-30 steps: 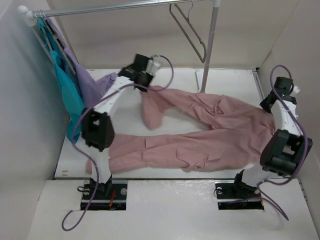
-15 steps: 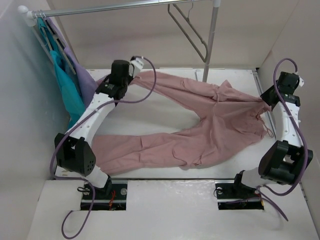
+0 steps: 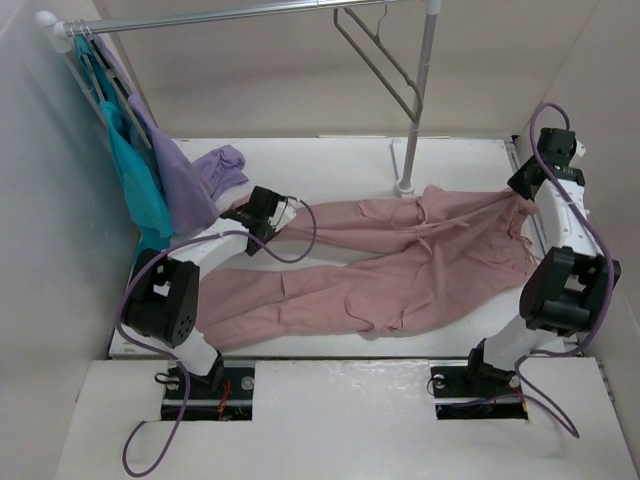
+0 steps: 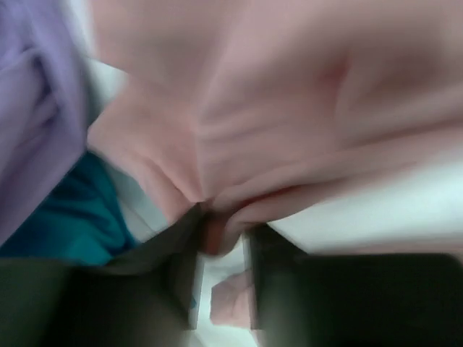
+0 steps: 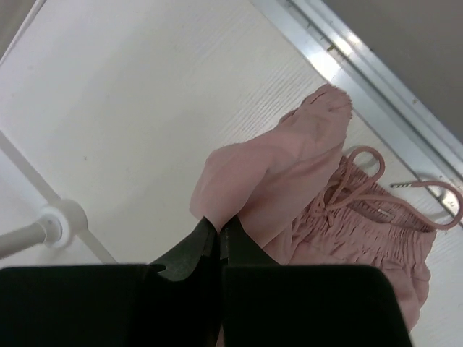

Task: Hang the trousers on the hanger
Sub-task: Flatten out the trousers at the center of the board, then fold the trousers at the center of the board.

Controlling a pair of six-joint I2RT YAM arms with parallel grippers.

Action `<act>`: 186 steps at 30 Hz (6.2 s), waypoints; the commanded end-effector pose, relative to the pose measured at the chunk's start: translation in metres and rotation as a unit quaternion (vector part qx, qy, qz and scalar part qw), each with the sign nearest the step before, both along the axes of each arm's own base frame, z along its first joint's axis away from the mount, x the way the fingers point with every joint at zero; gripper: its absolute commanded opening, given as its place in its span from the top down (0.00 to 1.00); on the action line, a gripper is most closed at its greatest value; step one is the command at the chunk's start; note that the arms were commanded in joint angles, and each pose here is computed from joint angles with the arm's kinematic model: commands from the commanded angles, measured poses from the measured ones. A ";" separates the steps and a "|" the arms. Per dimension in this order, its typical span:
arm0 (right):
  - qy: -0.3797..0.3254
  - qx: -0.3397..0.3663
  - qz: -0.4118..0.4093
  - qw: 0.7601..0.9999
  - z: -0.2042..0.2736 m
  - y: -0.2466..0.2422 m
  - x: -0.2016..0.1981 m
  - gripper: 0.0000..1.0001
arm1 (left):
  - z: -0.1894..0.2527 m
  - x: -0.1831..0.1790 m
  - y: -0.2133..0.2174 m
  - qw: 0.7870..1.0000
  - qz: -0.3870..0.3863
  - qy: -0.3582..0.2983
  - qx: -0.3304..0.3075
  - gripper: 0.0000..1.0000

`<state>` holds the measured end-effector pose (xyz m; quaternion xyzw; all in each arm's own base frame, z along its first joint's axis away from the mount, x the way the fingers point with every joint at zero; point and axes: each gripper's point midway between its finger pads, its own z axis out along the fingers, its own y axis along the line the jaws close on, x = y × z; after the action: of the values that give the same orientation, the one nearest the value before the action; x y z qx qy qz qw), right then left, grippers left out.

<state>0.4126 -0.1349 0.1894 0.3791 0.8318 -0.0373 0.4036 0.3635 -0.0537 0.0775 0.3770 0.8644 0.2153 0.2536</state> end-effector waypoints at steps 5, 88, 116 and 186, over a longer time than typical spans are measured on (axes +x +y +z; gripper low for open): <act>0.041 -0.073 -0.022 0.996 0.023 -0.045 0.040 1.00 | -0.017 -0.125 -0.021 0.961 -0.153 0.229 -0.034 0.37; 0.043 -0.075 0.061 0.994 -0.011 -0.015 0.108 1.00 | 0.035 0.160 0.096 0.931 0.271 -0.075 -0.233 1.00; 0.046 0.047 -0.108 0.992 -0.048 -0.025 -0.081 0.00 | 0.000 -0.178 0.049 0.965 -0.146 0.218 -0.020 0.29; 0.135 -0.109 -0.147 0.974 0.017 -0.116 -0.030 1.00 | 0.110 0.124 0.041 0.998 0.060 -0.033 0.013 1.00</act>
<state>0.3638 -0.2332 0.1753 0.4450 0.8258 -0.1998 0.2830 0.4679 -0.0166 0.1573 0.3535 0.8764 0.2385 0.2236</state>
